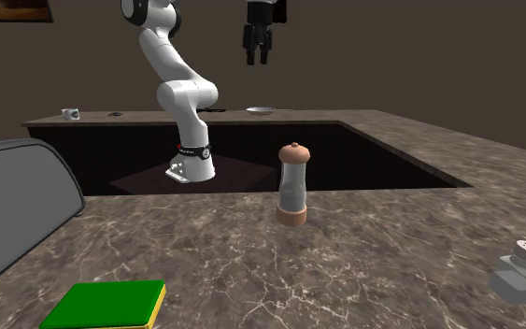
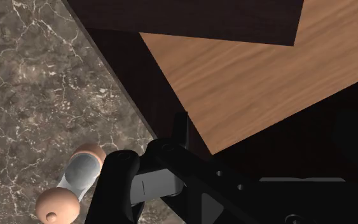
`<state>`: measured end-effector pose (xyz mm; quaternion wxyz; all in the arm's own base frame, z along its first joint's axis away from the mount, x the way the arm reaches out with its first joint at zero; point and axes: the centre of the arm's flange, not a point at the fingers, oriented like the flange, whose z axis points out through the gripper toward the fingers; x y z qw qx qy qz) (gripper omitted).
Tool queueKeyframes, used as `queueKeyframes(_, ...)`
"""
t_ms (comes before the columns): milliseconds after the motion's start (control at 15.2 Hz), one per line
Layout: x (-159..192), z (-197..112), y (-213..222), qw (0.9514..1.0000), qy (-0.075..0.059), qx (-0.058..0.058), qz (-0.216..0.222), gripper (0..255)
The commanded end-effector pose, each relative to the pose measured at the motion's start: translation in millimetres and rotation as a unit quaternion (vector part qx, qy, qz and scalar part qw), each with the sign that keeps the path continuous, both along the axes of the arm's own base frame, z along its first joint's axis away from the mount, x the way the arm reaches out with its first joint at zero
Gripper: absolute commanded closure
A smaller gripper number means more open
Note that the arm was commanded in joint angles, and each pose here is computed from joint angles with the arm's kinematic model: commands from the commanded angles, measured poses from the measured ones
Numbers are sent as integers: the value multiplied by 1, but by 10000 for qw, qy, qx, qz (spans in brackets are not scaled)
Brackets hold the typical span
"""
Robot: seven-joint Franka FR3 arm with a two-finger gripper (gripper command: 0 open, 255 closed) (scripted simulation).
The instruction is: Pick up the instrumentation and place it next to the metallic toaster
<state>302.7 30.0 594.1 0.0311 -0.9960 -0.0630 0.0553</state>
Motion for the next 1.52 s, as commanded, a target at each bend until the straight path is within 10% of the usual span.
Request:
queueKeyframes(0,0,0,0,10000,0,0,0,0)
queueKeyframes(1452,164,-127,-206,9961,-475,497,556,0)
